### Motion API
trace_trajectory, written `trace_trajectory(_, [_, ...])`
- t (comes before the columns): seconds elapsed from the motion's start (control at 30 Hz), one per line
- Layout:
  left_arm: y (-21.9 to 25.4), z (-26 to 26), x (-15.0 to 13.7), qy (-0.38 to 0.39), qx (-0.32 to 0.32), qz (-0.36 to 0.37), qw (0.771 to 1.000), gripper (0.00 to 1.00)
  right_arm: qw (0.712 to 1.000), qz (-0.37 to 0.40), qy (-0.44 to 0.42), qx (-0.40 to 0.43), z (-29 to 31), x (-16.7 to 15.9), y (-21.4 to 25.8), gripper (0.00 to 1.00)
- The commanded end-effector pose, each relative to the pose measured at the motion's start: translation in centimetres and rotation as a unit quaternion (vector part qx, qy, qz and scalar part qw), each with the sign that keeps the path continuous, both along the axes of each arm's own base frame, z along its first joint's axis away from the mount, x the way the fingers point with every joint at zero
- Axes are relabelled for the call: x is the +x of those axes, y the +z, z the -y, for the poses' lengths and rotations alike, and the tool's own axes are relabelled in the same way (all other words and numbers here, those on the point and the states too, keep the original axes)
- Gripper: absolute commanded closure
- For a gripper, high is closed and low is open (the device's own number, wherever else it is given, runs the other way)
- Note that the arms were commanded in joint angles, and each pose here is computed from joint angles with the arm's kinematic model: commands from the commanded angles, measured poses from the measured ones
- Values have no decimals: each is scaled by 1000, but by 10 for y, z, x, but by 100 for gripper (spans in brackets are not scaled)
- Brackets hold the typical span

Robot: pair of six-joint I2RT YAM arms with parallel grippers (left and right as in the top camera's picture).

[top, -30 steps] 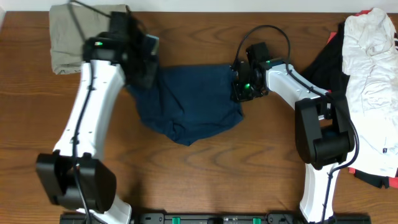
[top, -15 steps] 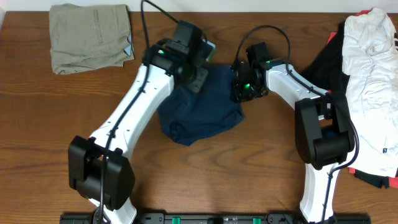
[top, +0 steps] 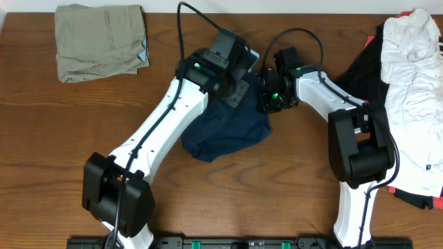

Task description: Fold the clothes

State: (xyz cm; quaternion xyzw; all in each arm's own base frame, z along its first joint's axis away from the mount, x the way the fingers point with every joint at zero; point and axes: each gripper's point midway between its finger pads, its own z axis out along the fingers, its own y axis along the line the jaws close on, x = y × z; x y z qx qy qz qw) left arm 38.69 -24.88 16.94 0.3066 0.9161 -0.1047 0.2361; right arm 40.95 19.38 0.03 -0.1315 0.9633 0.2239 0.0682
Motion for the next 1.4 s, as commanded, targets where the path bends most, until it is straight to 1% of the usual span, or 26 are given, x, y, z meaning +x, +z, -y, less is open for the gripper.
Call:
trace_trajectory(0.0, [9, 8, 2, 1, -16, 6, 1000, 94, 1000, -12, -8, -6, 4, -4, -8, 99])
trace_trajectory(0.13, [-5, 10, 2, 3, -12, -12, 1000, 94, 1000, -12, -8, -6, 4, -4, -8, 99])
trace_trajectory(0.23, [-19, 20, -3, -12, -25, -39, 999, 94, 1000, -10, -9, -5, 4, -3, -7, 99])
trace_trajectory(0.3, [-29, 26, -6, -20, -30, -56, 998, 94, 1000, -3, -18, 12, 2, 3, -1, 99])
trace_trajectory(0.4, [-42, 31, -9, -26, -24, -69, 997, 94, 998, 27, -31, 49, -1, 20, 21, 99])
trace_trajectory(0.53, [-51, 41, -15, -38, -20, -77, 996, 93, 989, 91, -59, 98, 12, 50, 80, 99])
trace_trajectory(0.57, [-51, 43, -16, -41, -20, -76, 996, 86, 987, 107, -66, 104, 18, 56, 95, 99])
trace_trajectory(0.6, [-50, 45, -17, -44, -21, -75, 996, 62, 983, 126, -77, 109, 26, 62, 112, 99])
trace_trajectory(0.63, [-50, 47, -17, -45, -21, -73, 996, 29, 979, 146, -86, 113, 34, 67, 130, 97])
trace_trajectory(0.7, [-49, 49, -17, -47, -23, -70, 996, 5, 970, 184, -108, 119, 53, 74, 162, 94])
trace_trajectory(0.73, [-49, 49, -16, -47, -24, -69, 996, 2, 965, 199, -117, 121, 62, 76, 176, 91])
trace_trajectory(0.83, [-47, 49, -16, -47, -25, -67, 996, 2, 951, 244, -144, 122, 94, 79, 214, 83])
trace_trajectory(0.9, [-45, 48, -18, -47, -25, -68, 996, 2, 946, 257, -157, 120, 109, 79, 226, 81])
trace_trajectory(1.07, [-58, 38, -37, -55, 4, -107, 993, 2, 946, 248, -176, 112, 126, 77, 223, 79])
trace_trajectory(1.17, [-78, 23, -56, -104, 53, -132, 984, 2, 950, 238, -172, 105, 126, 73, 217, 78])
trace_trajectory(1.27, [-99, -1, -66, -114, 119, -154, 974, 2, 951, 236, -173, 95, 125, 72, 214, 78])
trace_trajectory(1.37, [-110, -14, -74, -144, 156, -171, 962, 2, 952, 236, -171, 95, 124, 72, 214, 77])
